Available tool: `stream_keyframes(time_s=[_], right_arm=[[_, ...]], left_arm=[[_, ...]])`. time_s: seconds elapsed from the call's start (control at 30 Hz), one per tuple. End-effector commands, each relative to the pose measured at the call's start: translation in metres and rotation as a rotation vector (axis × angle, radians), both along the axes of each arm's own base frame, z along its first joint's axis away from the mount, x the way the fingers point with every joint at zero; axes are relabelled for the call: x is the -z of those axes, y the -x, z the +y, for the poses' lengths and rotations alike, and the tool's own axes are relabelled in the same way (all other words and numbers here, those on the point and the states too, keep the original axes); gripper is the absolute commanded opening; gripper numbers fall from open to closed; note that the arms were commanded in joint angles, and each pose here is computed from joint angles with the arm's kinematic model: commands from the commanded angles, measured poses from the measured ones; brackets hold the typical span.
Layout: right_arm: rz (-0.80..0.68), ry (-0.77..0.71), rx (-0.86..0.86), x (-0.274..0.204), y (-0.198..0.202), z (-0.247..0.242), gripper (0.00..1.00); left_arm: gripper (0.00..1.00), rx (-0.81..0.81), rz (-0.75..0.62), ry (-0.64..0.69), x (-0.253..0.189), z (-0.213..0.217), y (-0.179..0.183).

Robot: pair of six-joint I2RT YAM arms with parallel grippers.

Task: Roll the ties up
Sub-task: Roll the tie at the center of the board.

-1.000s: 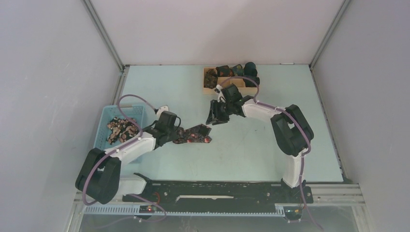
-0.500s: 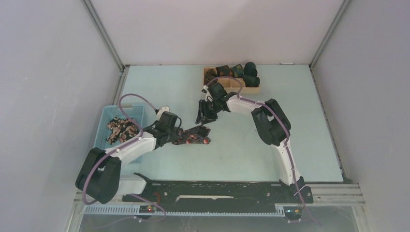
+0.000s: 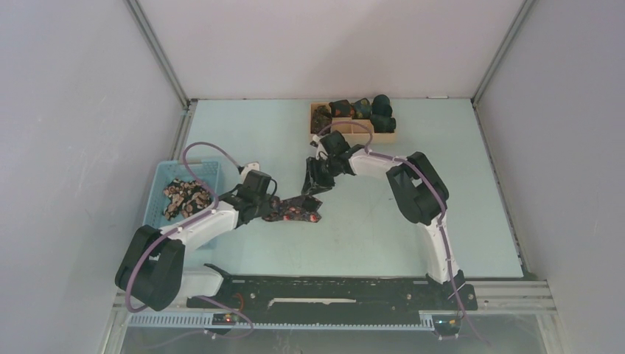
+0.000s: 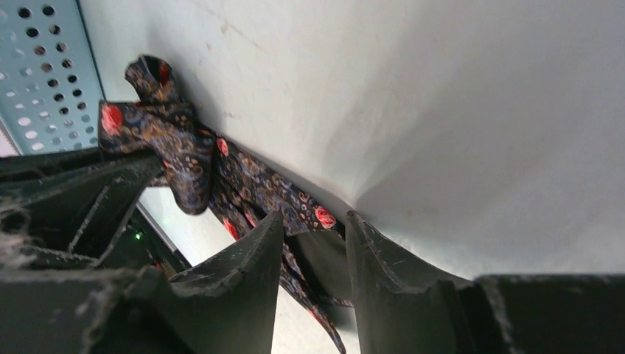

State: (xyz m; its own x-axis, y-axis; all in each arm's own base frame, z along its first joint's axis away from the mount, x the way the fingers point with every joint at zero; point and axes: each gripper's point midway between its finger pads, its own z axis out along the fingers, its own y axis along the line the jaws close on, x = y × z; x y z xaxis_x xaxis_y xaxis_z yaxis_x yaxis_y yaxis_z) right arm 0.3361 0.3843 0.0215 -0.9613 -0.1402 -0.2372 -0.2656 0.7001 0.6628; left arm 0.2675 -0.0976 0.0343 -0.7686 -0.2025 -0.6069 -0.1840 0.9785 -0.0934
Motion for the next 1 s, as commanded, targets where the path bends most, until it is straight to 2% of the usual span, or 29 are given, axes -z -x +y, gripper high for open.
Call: stream_keyframes(time_s=[0.0, 0.27, 0.57, 0.97], right_arm=[[0.067, 0.138, 0.010, 0.027, 0.033, -0.032, 0.40], [0.062, 0.165, 0.016, 0.010, 0.049, -0.042, 0.39], [-0.005, 0.149, 0.073, -0.023, 0.026, -0.063, 0.38], [-0.028, 0.149, 0.109, -0.036, 0.021, -0.084, 0.38]], left_arm=[[0.09, 0.056, 0.011, -0.006, -0.005, -0.007, 0.002], [0.08, 0.088, 0.010, -0.045, -0.009, -0.010, 0.005], [0.08, 0.094, 0.010, -0.174, -0.014, -0.006, 0.005], [0.07, 0.106, 0.025, -0.365, -0.021, -0.002, 0.003]])
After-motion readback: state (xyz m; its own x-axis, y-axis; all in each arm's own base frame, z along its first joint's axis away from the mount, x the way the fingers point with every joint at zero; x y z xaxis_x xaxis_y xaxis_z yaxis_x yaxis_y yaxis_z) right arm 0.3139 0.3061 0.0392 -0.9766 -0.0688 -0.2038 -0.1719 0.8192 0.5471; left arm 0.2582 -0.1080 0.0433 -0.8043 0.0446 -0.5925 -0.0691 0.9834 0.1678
